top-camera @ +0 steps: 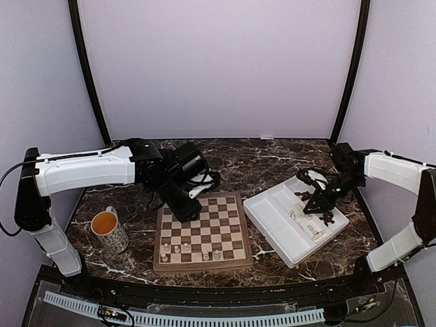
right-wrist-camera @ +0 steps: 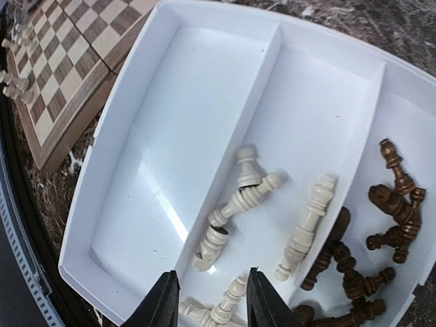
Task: Set up the chess pieces on the board
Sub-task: Pick up the chess pile from the storage box.
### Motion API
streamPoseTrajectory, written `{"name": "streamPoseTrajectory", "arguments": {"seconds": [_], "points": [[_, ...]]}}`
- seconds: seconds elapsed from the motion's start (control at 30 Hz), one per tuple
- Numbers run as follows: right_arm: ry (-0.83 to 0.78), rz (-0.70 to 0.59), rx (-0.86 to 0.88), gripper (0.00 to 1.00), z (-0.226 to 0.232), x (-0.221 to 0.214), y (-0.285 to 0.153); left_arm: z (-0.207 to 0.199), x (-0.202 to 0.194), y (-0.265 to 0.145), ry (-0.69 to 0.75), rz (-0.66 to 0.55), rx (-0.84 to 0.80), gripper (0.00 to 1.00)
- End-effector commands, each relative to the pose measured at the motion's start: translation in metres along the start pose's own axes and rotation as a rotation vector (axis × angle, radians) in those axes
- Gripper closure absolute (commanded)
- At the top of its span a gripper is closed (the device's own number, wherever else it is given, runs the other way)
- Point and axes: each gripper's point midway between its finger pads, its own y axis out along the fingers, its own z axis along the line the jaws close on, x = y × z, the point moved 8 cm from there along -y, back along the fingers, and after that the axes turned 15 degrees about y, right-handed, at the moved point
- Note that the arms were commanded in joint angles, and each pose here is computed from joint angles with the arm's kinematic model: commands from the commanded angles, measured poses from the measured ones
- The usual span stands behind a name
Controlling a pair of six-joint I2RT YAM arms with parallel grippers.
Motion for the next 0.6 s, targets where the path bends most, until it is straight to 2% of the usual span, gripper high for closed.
{"name": "streamPoseTrajectory", "arguments": {"seconds": [0.0,0.13,0.27,0.57], "points": [[-0.045,0.158,-0.160,0.66,-0.001,-0.020,0.017,0.031,0.039,-0.041,-0.085,-0.290,0.183,0.61],[-0.035,0.191,-0.209,0.69,-0.006,-0.021,0.027,0.042,0.073,-0.052,-0.201,-0.518,0.217,0.61],[-0.050,0.174,-0.209,0.70,-0.002,-0.010,0.032,0.039,0.093,-0.049,-0.243,-0.664,0.134,0.61],[-0.016,0.179,-0.191,0.64,-0.007,0.016,0.055,0.034,0.097,-0.030,-0.256,-0.647,0.078,0.61]]}}
